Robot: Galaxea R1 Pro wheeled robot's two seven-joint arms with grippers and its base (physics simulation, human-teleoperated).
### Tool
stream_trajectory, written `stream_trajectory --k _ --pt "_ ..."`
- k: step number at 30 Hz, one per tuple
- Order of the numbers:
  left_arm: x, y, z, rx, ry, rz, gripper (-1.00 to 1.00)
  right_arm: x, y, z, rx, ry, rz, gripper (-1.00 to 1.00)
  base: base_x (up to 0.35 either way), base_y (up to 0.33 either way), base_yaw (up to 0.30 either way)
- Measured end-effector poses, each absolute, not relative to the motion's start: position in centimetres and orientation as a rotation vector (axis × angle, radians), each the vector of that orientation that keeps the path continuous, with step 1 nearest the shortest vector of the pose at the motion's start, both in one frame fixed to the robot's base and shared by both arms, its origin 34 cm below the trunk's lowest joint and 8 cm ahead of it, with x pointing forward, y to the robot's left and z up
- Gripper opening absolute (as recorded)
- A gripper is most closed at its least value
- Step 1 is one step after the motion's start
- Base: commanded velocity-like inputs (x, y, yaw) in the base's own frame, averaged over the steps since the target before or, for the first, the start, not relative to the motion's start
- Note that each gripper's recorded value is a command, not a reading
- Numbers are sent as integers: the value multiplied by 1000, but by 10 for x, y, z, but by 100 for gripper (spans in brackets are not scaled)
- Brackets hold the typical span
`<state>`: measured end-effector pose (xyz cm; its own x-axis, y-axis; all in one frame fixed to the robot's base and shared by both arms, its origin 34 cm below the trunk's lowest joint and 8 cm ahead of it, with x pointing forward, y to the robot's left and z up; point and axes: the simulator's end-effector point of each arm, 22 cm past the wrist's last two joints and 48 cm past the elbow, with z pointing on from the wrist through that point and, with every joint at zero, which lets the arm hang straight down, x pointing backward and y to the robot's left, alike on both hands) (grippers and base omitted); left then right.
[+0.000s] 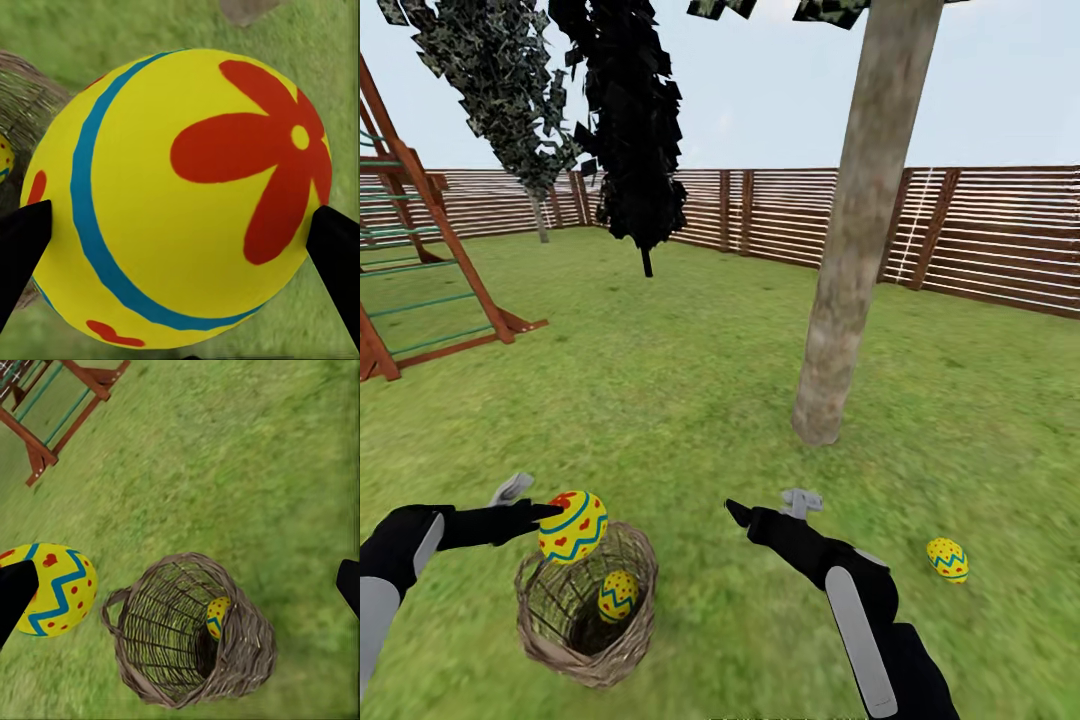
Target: Take the three Easter eggs out of the wicker basket on the lawn in the garden, then place them on the lawn next to a single tree (choose any tree) so that all three eggs are next to the same tree and none are left in the basket.
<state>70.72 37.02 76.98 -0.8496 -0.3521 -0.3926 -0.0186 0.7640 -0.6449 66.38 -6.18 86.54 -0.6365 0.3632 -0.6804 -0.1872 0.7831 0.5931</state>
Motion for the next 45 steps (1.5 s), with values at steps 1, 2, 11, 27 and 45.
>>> stream_trajectory --k 1,2,11,27,45 --pt "707 370 772 -278 2455 -890 -100 664 -62 868 131 2107 812 100 -111 0 -203" --pt "707 370 774 -278 2454 -890 -100 665 -62 871 131 2104 812 100 -111 0 -165" --pt "707 370 789 -274 2452 -890 -100 665 -63 886 133 2099 807 100 -111 0 -18" --pt "707 370 812 -272 2453 -886 -100 665 -62 910 133 2097 809 100 -111 0 0" --pt "705 369 836 -269 2455 -883 -100 662 -62 935 130 2095 813 100 -111 0 -10"
